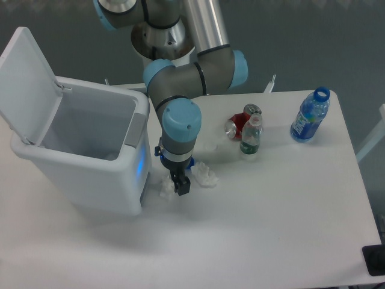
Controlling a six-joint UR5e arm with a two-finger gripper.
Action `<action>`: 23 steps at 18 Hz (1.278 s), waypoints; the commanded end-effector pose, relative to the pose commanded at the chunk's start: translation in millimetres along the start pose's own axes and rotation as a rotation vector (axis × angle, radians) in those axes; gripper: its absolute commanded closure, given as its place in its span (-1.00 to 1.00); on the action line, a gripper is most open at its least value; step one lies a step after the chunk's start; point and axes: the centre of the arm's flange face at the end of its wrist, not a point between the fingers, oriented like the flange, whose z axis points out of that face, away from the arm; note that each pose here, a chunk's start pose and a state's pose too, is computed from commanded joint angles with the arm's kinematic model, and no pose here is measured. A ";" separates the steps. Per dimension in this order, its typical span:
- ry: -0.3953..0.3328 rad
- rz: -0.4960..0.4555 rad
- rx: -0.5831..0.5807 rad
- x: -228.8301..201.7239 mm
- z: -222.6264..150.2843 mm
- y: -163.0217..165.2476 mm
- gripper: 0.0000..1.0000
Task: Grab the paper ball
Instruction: 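Lower the gripper onto the paper ball beside the bin and close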
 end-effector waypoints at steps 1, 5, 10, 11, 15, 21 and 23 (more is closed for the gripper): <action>0.005 0.001 0.001 -0.2 2.7 -0.8 -0.98; 0.008 0.007 -0.001 -1.0 5.5 -4.8 -0.96; 0.022 0.006 0.000 -2.5 14.0 -4.2 -0.96; 0.024 0.007 0.000 -2.3 15.0 -5.0 -0.94; 0.024 0.007 -0.002 -5.4 15.3 -4.1 -0.92; 0.025 0.005 -0.014 -9.5 18.2 -2.8 -0.52; 0.026 0.002 -0.017 -9.6 18.3 -1.6 -0.04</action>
